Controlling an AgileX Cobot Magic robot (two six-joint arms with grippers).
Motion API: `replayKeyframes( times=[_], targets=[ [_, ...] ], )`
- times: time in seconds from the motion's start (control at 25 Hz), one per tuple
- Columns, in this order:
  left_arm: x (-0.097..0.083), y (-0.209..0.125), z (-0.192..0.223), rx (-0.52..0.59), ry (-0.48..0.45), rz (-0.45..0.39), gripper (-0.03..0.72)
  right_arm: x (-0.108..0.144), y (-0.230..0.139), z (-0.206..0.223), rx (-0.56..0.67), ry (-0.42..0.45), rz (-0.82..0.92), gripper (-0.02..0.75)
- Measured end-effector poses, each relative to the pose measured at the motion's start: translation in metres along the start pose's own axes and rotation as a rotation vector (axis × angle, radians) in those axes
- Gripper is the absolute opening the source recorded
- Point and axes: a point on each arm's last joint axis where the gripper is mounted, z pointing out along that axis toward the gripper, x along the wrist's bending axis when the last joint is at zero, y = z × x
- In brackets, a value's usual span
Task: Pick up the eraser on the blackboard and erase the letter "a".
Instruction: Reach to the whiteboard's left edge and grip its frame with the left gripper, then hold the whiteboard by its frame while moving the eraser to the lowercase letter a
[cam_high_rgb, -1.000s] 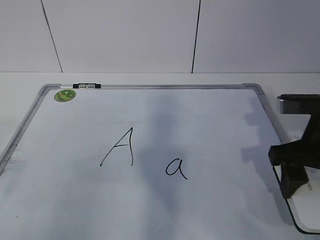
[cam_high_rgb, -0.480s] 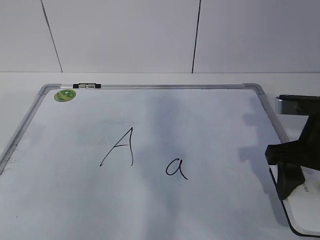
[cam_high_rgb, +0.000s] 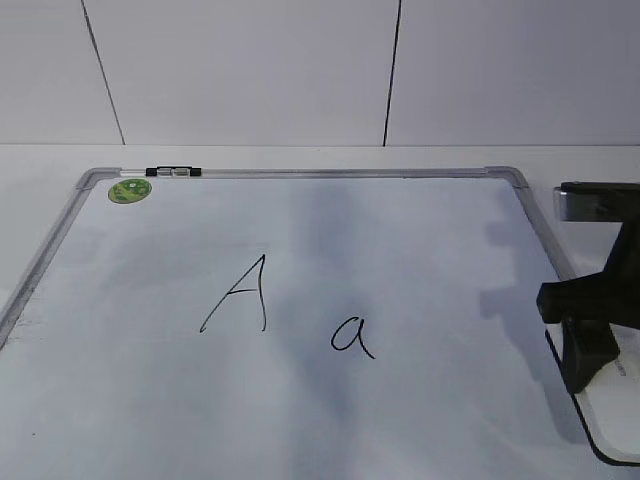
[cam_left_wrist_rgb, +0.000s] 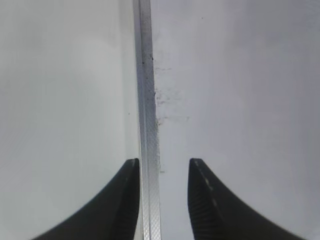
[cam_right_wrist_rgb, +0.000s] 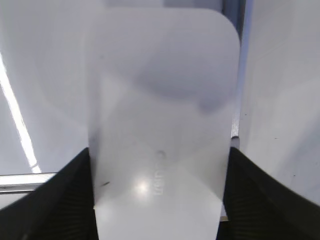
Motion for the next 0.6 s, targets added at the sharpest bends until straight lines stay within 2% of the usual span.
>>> replayKeyframes(
  times=[0.36, 0.6],
  targets=[
    [0.005, 0.013, 0.048, 0.095, 0.038, 0.018, 0.249, 0.001, 0.006, -0.010, -0.039, 0.000, -0.034, 0.571],
    [0.006, 0.042, 0.077, 0.134, 0.044, 0.018, 0.249, 0.001, 0.006, -0.011, -0.039, -0.002, -0.038, 0.571]
  ],
)
